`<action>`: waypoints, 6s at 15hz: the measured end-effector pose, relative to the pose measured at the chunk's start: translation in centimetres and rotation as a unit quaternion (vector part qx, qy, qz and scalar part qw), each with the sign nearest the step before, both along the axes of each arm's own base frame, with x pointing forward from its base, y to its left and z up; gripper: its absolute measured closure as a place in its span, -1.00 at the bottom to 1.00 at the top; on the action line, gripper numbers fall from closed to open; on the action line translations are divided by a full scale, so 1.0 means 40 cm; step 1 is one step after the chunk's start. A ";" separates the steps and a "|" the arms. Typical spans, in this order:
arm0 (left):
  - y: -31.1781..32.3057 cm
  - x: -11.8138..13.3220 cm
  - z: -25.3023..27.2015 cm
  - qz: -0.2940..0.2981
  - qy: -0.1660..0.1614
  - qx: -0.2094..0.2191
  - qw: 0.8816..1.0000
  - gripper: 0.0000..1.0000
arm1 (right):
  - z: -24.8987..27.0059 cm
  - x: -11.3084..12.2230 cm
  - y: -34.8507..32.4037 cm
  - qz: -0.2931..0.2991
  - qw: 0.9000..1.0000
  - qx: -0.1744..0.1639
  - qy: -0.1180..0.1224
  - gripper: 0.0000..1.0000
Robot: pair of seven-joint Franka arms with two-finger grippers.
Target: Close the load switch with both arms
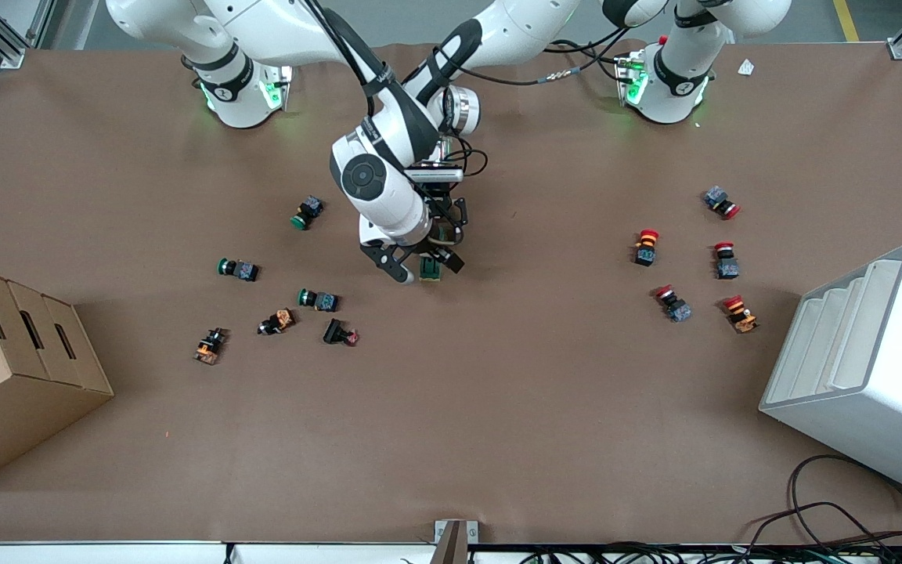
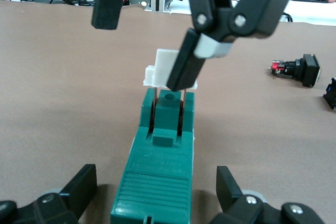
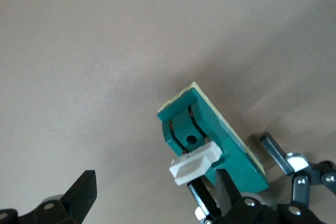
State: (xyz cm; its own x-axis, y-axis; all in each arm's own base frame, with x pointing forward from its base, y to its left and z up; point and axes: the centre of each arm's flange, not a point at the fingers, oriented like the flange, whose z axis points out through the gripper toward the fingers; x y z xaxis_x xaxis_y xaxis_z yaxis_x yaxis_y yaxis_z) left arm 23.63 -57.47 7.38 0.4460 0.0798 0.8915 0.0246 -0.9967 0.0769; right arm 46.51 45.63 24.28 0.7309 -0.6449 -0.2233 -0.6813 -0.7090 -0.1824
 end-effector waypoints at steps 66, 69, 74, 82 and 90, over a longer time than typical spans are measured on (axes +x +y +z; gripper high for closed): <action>0.188 0.652 1.124 0.126 0.389 -0.111 0.906 -1.00 | 0.775 0.401 -1.235 0.372 0.922 -0.091 0.047 -1.00; 0.259 0.708 1.144 0.125 0.405 -0.121 0.898 -1.00 | 0.787 0.401 -1.229 0.346 0.932 -0.097 0.048 -1.00; 0.394 0.754 1.243 0.139 0.423 -0.144 0.884 -1.00 | 0.868 0.371 -1.232 0.348 0.932 -0.102 0.026 -1.00; 0.778 0.856 1.368 0.079 0.486 -0.120 0.862 -1.00 | 0.942 0.317 -1.226 0.353 0.930 -0.102 0.001 -1.00; 1.105 0.848 1.428 -0.018 0.513 0.003 0.858 -1.00 | 1.004 0.207 -1.191 0.364 0.925 -0.107 -0.017 -1.00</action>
